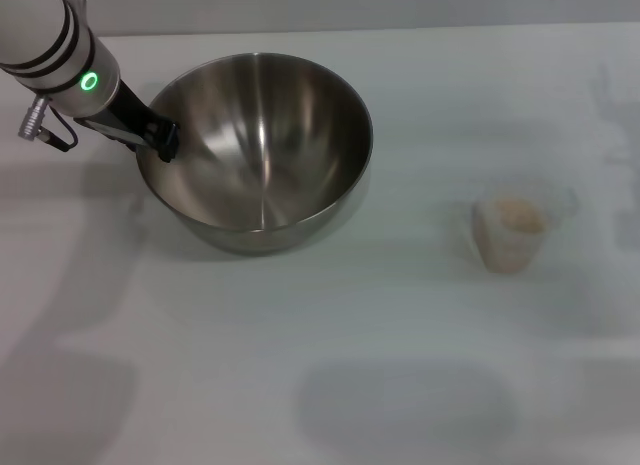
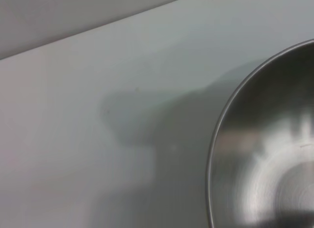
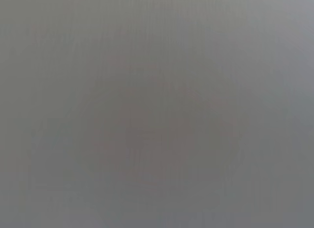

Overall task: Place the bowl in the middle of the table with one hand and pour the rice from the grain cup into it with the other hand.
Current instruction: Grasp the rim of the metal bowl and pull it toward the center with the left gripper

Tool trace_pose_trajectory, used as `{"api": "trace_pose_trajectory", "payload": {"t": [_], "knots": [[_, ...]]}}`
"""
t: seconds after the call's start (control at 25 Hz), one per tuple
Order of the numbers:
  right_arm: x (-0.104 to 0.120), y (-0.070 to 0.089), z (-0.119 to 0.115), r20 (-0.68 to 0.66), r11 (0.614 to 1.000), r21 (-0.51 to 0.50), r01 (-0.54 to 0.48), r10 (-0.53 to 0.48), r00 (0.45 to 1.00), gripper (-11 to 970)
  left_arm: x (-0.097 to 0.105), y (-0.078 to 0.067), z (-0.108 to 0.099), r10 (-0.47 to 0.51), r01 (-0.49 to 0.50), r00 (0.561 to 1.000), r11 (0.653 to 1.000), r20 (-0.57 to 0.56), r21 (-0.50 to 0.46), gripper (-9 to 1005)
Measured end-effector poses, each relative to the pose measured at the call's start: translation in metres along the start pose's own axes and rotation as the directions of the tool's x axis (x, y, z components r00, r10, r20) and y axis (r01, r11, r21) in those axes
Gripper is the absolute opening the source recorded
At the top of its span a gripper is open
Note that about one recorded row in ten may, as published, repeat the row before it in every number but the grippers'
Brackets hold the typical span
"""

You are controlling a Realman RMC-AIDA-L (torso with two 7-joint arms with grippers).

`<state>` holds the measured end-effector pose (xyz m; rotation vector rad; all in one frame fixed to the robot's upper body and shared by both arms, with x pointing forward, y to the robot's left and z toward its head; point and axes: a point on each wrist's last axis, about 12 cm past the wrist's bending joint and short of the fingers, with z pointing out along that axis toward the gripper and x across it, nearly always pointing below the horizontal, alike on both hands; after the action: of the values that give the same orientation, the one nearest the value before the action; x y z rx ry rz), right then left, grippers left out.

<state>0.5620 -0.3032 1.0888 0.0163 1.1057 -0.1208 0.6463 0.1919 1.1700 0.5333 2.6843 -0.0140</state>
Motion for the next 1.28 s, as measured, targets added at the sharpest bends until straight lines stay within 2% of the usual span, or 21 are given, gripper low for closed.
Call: {"api": "trace_pose_trajectory", "payload": {"t": [0.12,0.52,0.8,1.28], "knots": [[0.0,0.0,0.0,0.001,1.0,-0.001,0.0,0.0,1.0,725,0.0,-0.001,0.002,0.001,-0.001,1.0,1.0,-0.013,0.002,410],[0.0,0.0,0.0,0.001,1.0,-0.001,0.0,0.0,1.0,726,-0.004,-0.003,0.003,-0.006,0.006,1.0,1.0,-0.024,0.011,155],[0.0,0.0,0.001,0.004,1.0,-0.002,0.0,0.0,1.0,726,-0.006,0.001,0.001,-0.036,0.036,0.999,0.999,-0.018,0.024,102],[-0.001,0.0,0.003,0.008,1.0,-0.004,0.002,-0.002,1.0,725,-0.01,0.006,-0.005,-0.015,0.016,1.0,0.998,-0.009,0.066,45]]}}
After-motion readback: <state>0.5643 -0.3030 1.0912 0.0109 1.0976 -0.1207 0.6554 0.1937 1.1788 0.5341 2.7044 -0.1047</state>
